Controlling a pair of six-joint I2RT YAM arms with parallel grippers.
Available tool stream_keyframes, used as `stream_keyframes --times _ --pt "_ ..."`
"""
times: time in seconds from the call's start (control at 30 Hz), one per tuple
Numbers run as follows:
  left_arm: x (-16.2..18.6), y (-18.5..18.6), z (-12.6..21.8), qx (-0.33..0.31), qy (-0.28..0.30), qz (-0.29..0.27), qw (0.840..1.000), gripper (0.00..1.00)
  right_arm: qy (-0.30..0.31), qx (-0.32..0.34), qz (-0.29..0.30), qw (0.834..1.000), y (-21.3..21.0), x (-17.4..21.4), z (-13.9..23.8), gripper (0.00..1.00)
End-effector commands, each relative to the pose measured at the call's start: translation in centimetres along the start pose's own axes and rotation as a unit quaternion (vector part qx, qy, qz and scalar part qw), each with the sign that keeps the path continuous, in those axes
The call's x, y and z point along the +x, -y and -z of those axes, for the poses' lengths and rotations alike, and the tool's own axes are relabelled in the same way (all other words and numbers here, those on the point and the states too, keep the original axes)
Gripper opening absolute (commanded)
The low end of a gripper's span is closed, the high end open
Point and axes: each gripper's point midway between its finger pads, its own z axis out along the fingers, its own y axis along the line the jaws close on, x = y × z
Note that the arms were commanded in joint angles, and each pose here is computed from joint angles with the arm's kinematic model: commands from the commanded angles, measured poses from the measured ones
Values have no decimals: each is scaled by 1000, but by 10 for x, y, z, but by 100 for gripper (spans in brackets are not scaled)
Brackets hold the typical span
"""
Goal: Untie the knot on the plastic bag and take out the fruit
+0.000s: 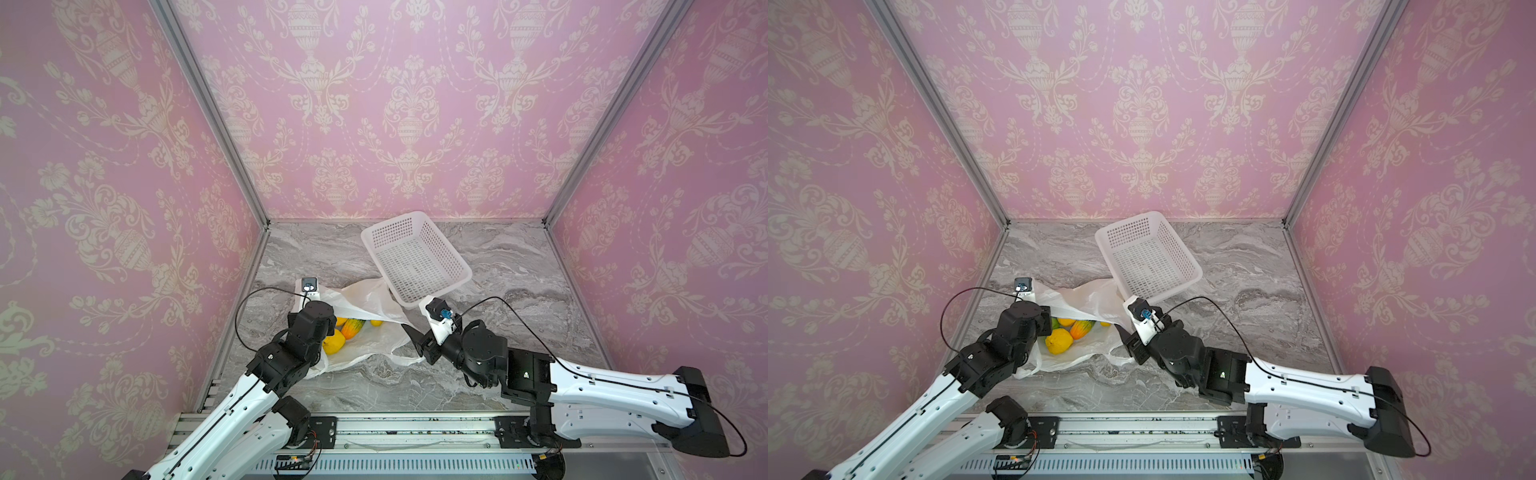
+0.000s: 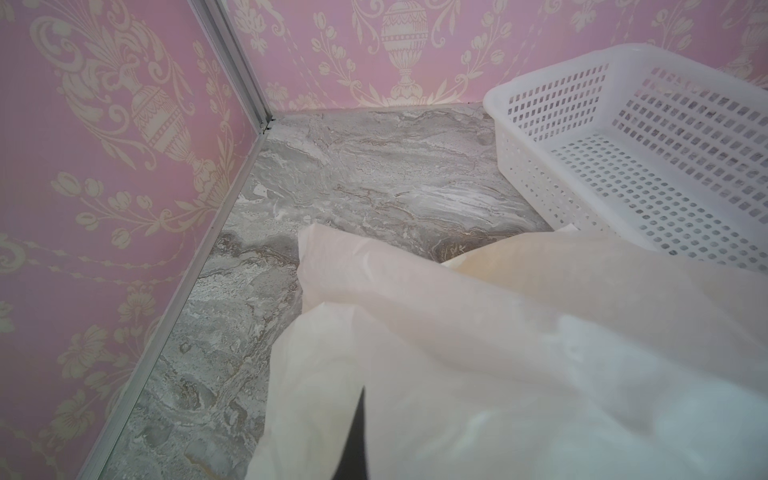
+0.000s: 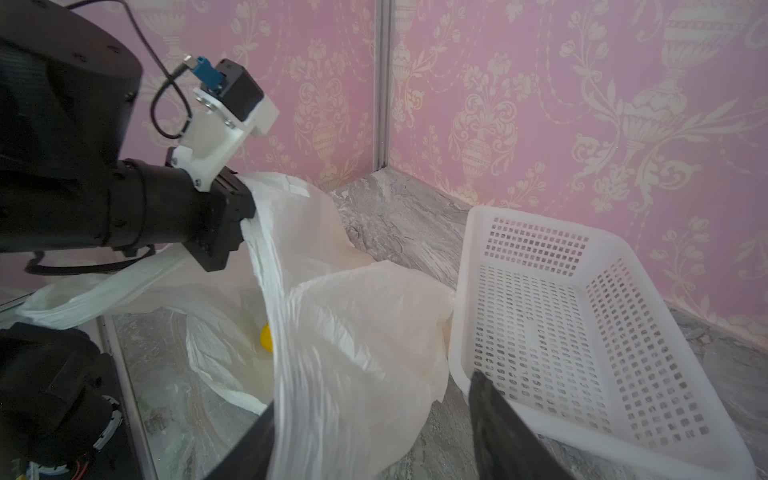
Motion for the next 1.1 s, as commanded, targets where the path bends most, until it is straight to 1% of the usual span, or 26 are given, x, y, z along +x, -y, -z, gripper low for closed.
stream_keyframes --times 0.0,0.07,0.13,0.2,0.27,0.3,0.43,0.53,0.57,0.7,0.8,0.97,1.07 --pt "-3 2 -3 1 -4 -11 1000 0 3 -25 35 999 -27 -15 0 62" --pt "-5 3 -4 2 -4 -11 1000 0 -9 -44 44 998 -51 -10 -10 62" --pt "-8 6 -4 8 0 -8 1000 0 -30 -52 50 997 -65 0 -23 62" --pt "-10 6 -3 11 2 -5 1000 0 -43 -20 58 997 -61 10 -33 64" --pt "-12 3 -1 8 6 -2 1000 0 -47 14 57 997 -47 19 -36 71" --pt "-14 1 0 7 8 0 1000 0 -48 22 50 997 -39 21 -36 76" --pt "-20 2 3 13 12 6 1000 0 -59 26 18 998 -20 26 -34 94" --pt "-19 1 4 15 10 5 1000 0 -106 34 -17 994 -7 44 -54 100" --pt "-33 0 11 18 25 15 999 0 -122 37 -22 992 -5 54 -63 100" --pt "-40 -6 16 9 39 22 999 0 -179 57 -39 982 1 92 -103 100" --pt "-46 -14 17 -11 43 23 999 0 -214 68 -47 973 3 115 -136 97" --pt "-51 -24 16 -42 51 26 997 0 -227 84 -57 969 6 124 -187 86" --pt "-53 -34 18 -62 61 34 996 0 -231 97 -55 967 13 125 -219 76"
